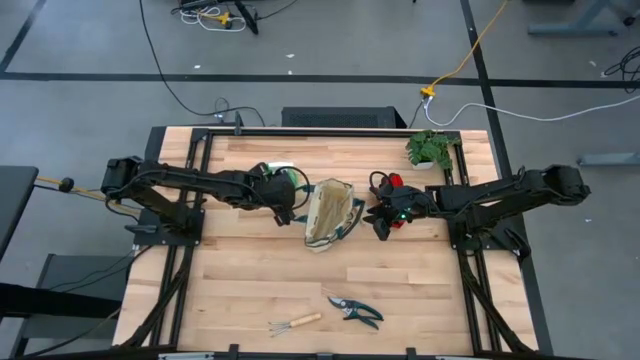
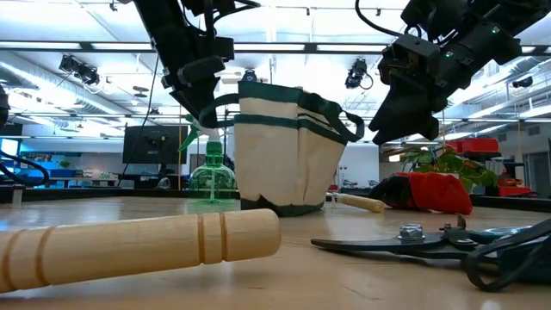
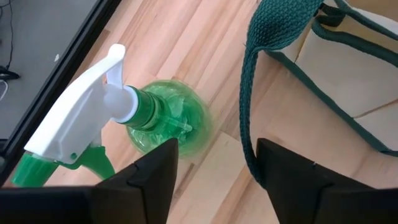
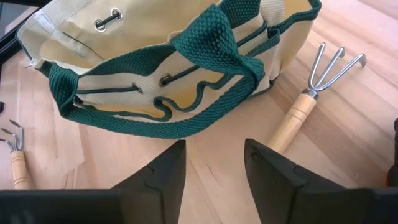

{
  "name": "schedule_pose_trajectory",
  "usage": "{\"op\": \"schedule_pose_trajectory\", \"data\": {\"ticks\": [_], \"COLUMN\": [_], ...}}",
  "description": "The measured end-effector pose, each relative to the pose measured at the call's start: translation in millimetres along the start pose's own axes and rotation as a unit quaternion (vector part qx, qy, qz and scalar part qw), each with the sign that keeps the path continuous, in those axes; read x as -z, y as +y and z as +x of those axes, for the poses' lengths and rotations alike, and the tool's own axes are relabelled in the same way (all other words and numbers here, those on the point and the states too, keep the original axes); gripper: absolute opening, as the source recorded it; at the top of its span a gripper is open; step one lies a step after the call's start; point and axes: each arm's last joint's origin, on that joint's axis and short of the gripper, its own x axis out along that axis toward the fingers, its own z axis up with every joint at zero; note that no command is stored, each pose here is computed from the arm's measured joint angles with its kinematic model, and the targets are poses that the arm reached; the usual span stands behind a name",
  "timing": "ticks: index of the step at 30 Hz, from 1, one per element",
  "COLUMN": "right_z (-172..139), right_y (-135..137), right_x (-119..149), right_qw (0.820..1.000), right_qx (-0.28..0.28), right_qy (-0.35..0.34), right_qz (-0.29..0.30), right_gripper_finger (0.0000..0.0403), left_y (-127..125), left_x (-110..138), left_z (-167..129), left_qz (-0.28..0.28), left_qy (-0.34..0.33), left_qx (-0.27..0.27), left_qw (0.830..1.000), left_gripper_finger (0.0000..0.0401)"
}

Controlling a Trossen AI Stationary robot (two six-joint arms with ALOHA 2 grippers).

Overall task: Pick & Place Garden tools in Gardening bag
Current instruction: Prepare the brown gardening bag, then put the green spray bottle into the brown gardening bag

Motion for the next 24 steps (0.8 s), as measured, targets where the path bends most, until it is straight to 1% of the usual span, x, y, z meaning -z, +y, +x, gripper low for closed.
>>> {"op": "schedule_pose_trajectory", "data": {"ticks": [8, 18, 24], "right_z": [-0.1, 0.0, 0.0], "right_y": [0.1, 0.3, 0.5], "right_x": [-0.1, -0.5, -0.8], "right_qw": [1.000, 1.000, 1.000], "right_qx": [0.000, -0.002, -0.003], "right_qy": [0.000, -0.002, -0.004], "right_qz": [-0.001, -0.001, -0.003], "right_gripper_finger": [0.0165, 0.0165, 0.0165], "left_y": [-1.2, 5.2, 15.0], "left_x": [-4.0, -5.3, -6.0], "left_z": [-0.6, -9.5, -9.8], "left_qz": [0.001, -0.004, -0.010], "left_qy": [-0.019, -0.039, -0.043], "left_qx": [0.005, -0.015, -0.061], "left_qw": [1.000, 0.999, 0.997], "left_gripper_finger": [0.0227, 0.0227, 0.0227]}}
